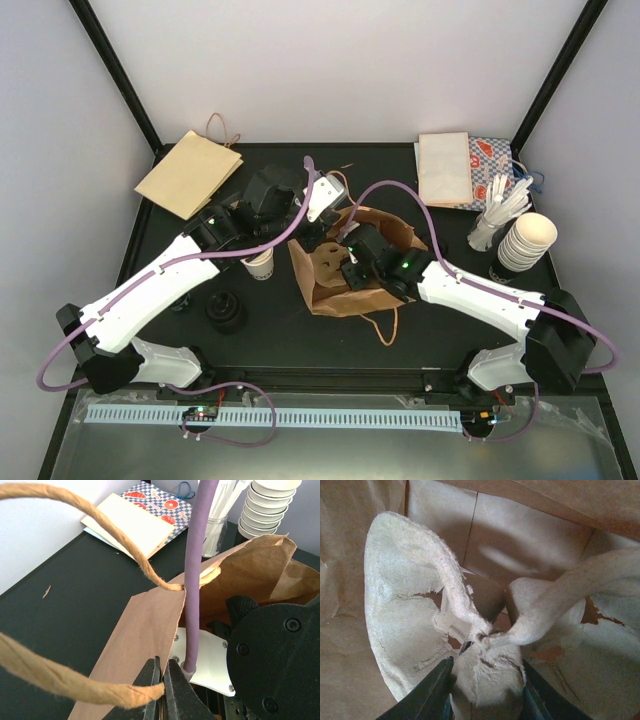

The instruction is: Pack the takeout coffee

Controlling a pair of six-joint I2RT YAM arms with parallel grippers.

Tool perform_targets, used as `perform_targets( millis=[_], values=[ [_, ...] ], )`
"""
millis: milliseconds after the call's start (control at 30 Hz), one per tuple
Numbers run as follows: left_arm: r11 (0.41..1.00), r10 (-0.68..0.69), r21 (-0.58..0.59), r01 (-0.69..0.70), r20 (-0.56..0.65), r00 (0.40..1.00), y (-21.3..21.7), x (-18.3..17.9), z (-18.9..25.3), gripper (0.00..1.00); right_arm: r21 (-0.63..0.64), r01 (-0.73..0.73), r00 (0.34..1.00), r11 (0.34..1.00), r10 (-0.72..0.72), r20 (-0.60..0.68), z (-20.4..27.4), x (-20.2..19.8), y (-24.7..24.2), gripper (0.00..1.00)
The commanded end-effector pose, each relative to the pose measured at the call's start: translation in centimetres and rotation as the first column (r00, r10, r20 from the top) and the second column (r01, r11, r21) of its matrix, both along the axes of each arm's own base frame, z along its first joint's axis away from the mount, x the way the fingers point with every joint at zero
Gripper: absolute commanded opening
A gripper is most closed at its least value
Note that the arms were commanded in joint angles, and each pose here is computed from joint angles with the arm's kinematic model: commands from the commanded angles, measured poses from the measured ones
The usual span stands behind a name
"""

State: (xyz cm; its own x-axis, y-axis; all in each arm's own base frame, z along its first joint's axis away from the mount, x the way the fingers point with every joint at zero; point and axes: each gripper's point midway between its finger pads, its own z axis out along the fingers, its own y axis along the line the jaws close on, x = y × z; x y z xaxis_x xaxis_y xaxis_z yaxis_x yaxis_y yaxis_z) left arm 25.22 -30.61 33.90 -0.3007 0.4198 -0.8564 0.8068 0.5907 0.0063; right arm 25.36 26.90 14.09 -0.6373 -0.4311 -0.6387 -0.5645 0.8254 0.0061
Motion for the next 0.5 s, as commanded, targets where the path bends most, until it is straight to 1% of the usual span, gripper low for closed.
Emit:
perform_targets(
  millis=[0, 467],
  values=[
    [0.998, -0.019, -0.062, 0.022, 0.048, 0.999, -0.24, -0.73, 2.48, 0.02, -0.033, 0.014, 1.0, 0.999, -0.014, -0.004, -0.78, 0.17, -0.59, 0.33],
    [0.996, -0.029, -0.077, 0.033, 0.054, 0.998, -0.57, -1.1, 3.08, 0.01, -0.047, 0.012, 1.0, 0.999, -0.012, -0.018, -1.35, 0.16, -0.47, 0.34]
  ],
)
